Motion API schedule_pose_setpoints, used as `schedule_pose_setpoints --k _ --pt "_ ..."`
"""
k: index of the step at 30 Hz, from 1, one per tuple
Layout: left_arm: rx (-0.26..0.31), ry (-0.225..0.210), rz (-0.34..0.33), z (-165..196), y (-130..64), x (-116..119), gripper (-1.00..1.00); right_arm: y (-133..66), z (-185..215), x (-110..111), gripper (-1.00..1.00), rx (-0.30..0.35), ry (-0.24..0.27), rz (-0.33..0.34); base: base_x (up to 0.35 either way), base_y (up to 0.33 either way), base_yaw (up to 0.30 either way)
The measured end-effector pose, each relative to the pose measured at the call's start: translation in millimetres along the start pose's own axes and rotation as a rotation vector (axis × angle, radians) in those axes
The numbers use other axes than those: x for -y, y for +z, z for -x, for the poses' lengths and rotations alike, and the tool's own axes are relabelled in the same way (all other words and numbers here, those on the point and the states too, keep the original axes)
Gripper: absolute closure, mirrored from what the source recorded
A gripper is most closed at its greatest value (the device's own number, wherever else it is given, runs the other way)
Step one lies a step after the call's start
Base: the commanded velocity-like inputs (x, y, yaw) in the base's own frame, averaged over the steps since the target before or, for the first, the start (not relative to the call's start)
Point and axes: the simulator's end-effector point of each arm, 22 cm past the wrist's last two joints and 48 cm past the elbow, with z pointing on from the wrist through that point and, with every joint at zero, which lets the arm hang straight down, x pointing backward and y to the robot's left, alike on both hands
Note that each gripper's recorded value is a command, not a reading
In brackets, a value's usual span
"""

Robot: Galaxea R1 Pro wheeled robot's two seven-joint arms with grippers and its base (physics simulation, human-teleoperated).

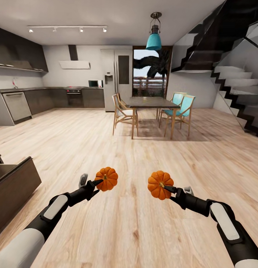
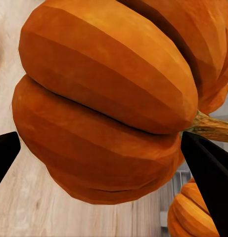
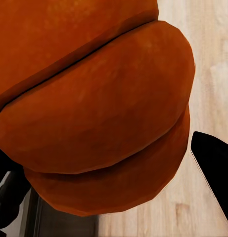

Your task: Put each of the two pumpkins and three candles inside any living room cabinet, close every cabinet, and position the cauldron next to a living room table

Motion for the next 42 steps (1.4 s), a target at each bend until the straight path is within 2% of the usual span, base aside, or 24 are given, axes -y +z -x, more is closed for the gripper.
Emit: schedule_pose_setpoints --k 42 --pt "0.002 0.001 0.0 0.4 0.1 0.1 1.0 0.0 -0.2 0.9 1.0 -0.001 -0.003 -0.004 0.321 -0.097 0.0"
